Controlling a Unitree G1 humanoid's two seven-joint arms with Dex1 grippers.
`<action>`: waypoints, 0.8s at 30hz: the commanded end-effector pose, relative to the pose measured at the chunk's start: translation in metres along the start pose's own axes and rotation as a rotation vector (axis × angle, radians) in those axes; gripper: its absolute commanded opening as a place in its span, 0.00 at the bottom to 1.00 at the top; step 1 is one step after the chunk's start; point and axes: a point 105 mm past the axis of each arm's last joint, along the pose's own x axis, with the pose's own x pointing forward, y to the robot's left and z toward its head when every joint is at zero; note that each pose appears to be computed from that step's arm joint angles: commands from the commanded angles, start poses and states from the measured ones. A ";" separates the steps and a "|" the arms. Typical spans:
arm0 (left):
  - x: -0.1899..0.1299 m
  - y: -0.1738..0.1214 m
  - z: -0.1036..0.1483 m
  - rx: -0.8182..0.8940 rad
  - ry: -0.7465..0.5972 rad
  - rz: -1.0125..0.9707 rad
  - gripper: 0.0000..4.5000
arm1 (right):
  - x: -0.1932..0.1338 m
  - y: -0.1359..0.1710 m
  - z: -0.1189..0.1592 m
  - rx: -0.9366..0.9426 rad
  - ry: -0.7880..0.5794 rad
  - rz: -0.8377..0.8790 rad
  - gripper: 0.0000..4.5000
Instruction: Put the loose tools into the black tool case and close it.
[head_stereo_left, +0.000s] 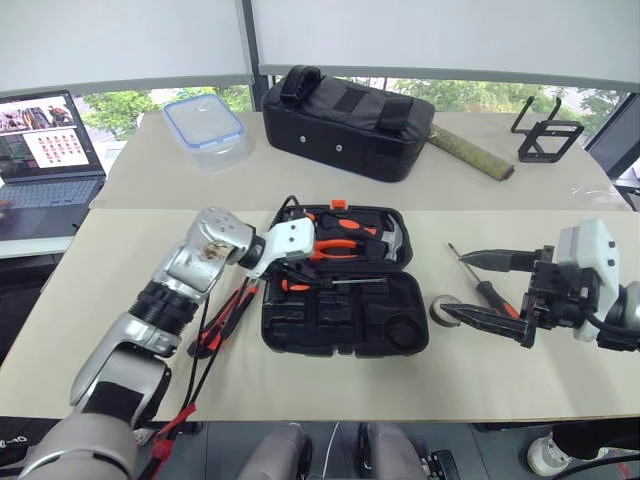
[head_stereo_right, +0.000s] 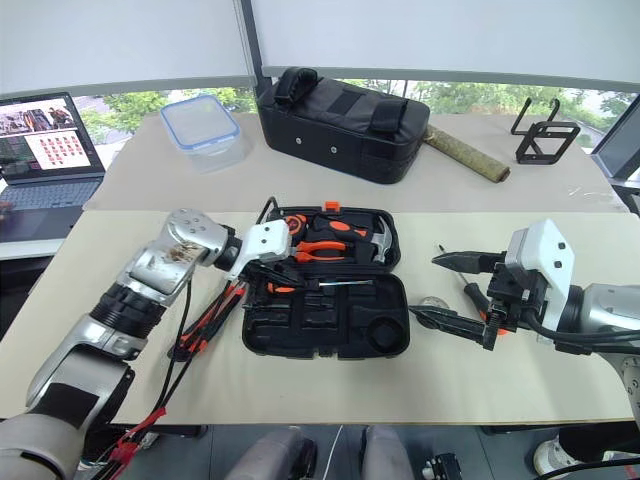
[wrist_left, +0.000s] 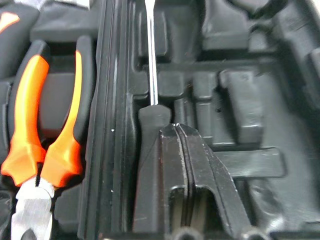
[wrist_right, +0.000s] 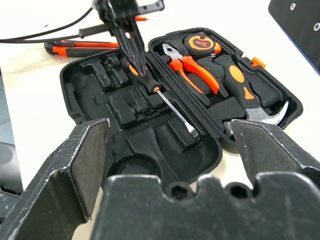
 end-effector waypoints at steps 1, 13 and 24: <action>0.007 0.005 -0.005 0.094 0.075 0.022 0.00 | -0.002 0.001 0.006 -0.016 -0.017 -0.013 1.00; -0.012 0.010 -0.001 -0.021 -0.051 0.099 0.00 | -0.018 -0.011 -0.015 0.045 0.033 -0.152 1.00; -0.095 -0.021 0.042 -0.253 -0.428 -0.049 0.64 | -0.045 -0.049 -0.094 0.272 0.186 -0.512 1.00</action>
